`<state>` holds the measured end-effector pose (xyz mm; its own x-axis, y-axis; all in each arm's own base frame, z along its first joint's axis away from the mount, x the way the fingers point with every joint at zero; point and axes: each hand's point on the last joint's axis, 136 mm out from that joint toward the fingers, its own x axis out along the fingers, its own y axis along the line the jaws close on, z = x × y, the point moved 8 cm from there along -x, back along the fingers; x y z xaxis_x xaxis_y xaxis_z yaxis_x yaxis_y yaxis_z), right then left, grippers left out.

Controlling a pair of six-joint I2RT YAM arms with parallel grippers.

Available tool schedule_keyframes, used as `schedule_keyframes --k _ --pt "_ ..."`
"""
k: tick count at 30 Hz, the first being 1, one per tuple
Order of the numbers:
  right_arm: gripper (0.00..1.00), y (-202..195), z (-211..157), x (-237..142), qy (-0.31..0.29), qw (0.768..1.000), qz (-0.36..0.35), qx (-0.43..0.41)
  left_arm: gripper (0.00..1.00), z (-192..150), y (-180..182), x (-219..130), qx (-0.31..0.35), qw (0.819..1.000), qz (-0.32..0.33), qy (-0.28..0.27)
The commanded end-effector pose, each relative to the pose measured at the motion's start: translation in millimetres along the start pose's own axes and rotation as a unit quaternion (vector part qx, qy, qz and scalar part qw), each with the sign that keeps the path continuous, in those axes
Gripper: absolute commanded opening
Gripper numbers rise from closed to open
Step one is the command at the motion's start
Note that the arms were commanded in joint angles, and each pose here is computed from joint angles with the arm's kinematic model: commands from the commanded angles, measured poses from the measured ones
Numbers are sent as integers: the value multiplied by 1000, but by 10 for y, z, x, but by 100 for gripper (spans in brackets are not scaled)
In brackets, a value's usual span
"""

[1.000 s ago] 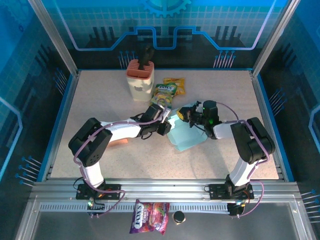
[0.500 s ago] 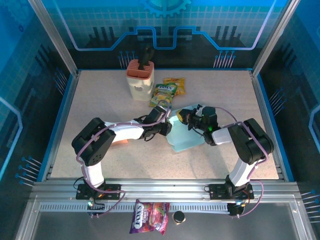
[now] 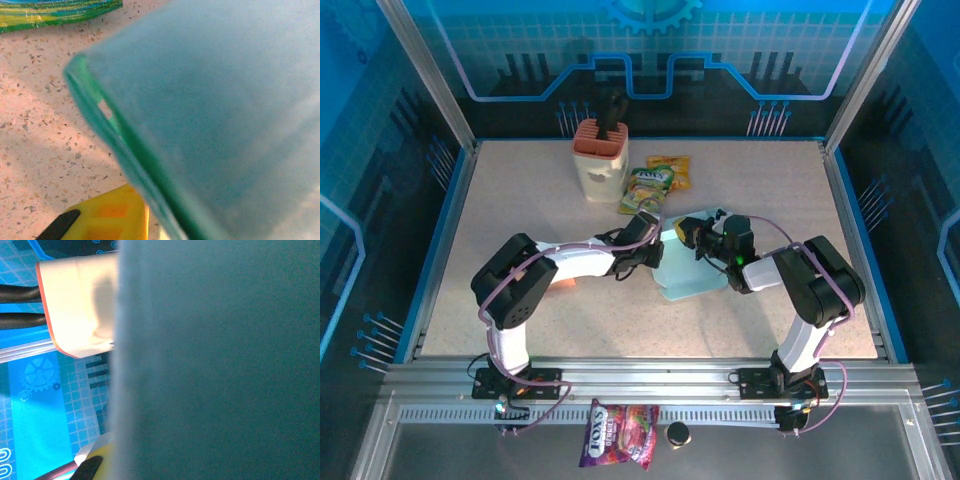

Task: Fold the paper box

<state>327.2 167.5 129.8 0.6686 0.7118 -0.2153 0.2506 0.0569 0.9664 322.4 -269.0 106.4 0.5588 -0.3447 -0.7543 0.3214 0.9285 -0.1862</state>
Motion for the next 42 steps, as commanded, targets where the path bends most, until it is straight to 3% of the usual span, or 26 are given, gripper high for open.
schedule_keyframes --k 1,7,11,14,19,25,29,33,42 --pt "0 -241 -193 23 44 998 -45 22 16 111 -55 60 -31 999 14 -18" --pt "0 -263 -216 39 43 998 -45 25 12 151 -67 66 -74 997 30 -20" --pt "0 -232 -212 35 37 998 -46 26 3 172 -59 37 -90 995 47 -22" --pt "14 -144 -216 2 33 998 -58 13 0 185 -30 -5 -100 993 62 -24" --pt "45 205 -143 -156 23 995 -93 -36 0 254 -4 -117 -102 991 78 -27" --pt "69 824 78 -647 -23 988 -114 -104 0 388 65 -306 -123 991 55 -17" --pt "71 1209 224 -983 -52 982 -123 -137 0 469 198 -422 -167 986 13 9" --pt "65 1355 394 -1204 -67 977 -152 -137 0 557 284 -520 -205 976 -60 35" --pt "67 1406 451 -1171 -32 960 -218 -172 0 704 362 -664 -255 948 -178 70"
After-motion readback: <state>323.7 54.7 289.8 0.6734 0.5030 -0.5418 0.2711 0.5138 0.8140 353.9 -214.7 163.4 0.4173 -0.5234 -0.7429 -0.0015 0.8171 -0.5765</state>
